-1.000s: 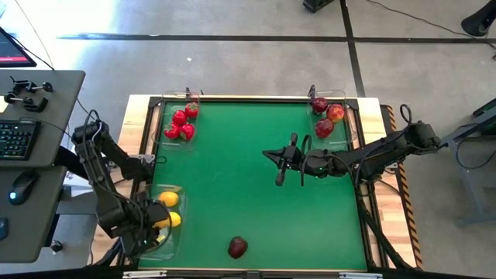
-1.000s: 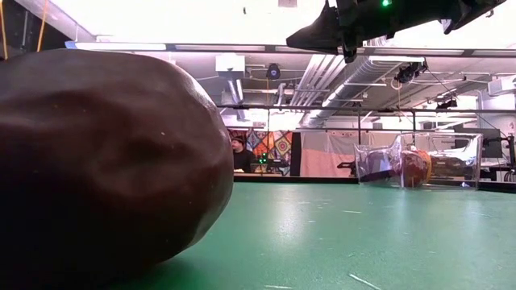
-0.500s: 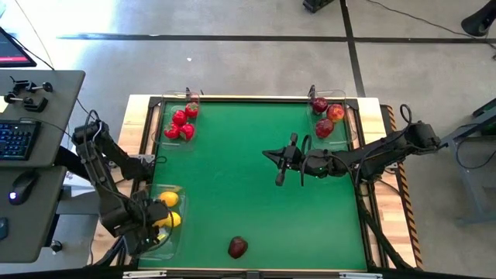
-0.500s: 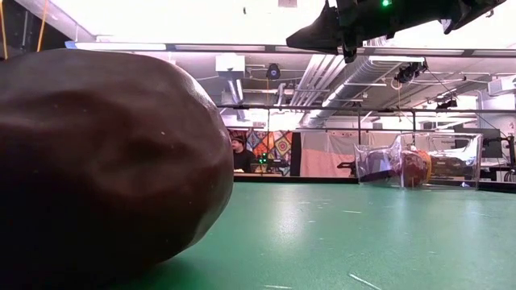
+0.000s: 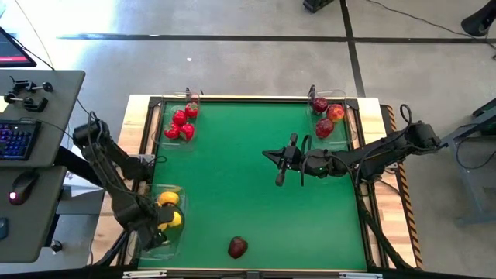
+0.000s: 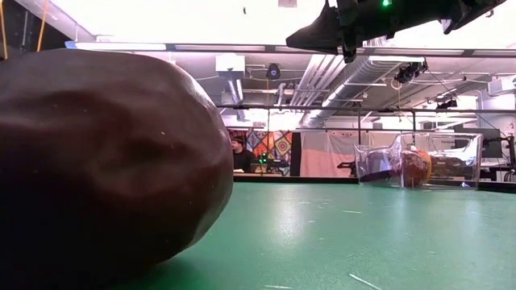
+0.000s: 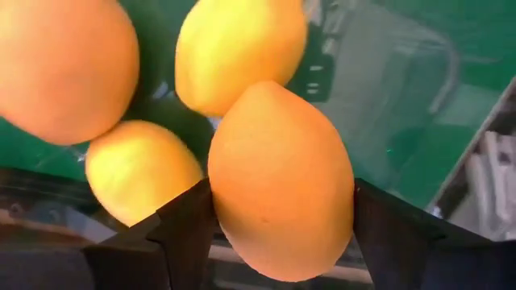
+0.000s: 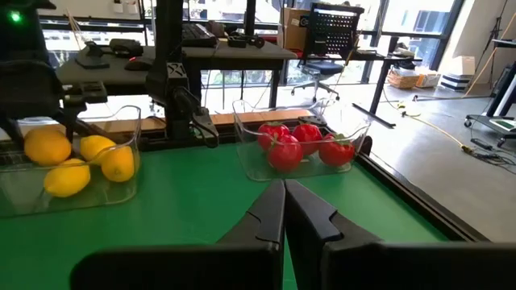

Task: Sort produce into baskets
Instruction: Put the lemon into the bottom bin, then put the apple into the top right bin

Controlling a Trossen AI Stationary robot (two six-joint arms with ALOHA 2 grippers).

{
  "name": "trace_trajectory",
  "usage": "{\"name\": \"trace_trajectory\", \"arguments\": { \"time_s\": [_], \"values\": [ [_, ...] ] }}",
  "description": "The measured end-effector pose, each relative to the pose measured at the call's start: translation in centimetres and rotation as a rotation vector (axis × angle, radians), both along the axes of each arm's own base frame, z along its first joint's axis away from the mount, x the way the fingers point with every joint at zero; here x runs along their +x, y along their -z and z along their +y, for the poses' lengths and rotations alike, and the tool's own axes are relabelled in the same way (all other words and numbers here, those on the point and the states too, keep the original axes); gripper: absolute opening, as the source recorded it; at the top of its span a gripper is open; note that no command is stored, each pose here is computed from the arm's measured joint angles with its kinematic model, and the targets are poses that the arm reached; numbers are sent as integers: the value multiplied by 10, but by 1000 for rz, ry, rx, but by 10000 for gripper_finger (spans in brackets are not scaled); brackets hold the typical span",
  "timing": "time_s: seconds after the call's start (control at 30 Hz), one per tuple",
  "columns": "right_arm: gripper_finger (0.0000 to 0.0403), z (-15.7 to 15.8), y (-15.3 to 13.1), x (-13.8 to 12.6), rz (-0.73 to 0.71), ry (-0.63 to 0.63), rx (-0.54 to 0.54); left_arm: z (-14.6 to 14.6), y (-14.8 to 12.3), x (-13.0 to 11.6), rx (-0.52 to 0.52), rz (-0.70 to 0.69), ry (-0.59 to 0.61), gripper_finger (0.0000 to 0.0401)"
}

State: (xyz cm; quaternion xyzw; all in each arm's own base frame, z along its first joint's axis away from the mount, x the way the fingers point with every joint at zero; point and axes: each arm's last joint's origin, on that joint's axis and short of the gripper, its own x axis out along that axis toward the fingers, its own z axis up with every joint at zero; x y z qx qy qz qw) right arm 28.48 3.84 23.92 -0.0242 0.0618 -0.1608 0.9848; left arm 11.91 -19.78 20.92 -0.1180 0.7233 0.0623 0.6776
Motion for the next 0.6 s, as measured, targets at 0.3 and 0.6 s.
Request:
{"name": "trace_trajectory", "arguments": {
  "time_s": [0.3, 0.6],
  "values": [
    [2, 0, 1, 0, 10, -12, -4, 2, -1, 2, 12, 11, 13, 301],
    [24, 1, 1, 0, 19, -23, -28, -1, -19, 5, 30, -40, 24, 319]
  ]
}}
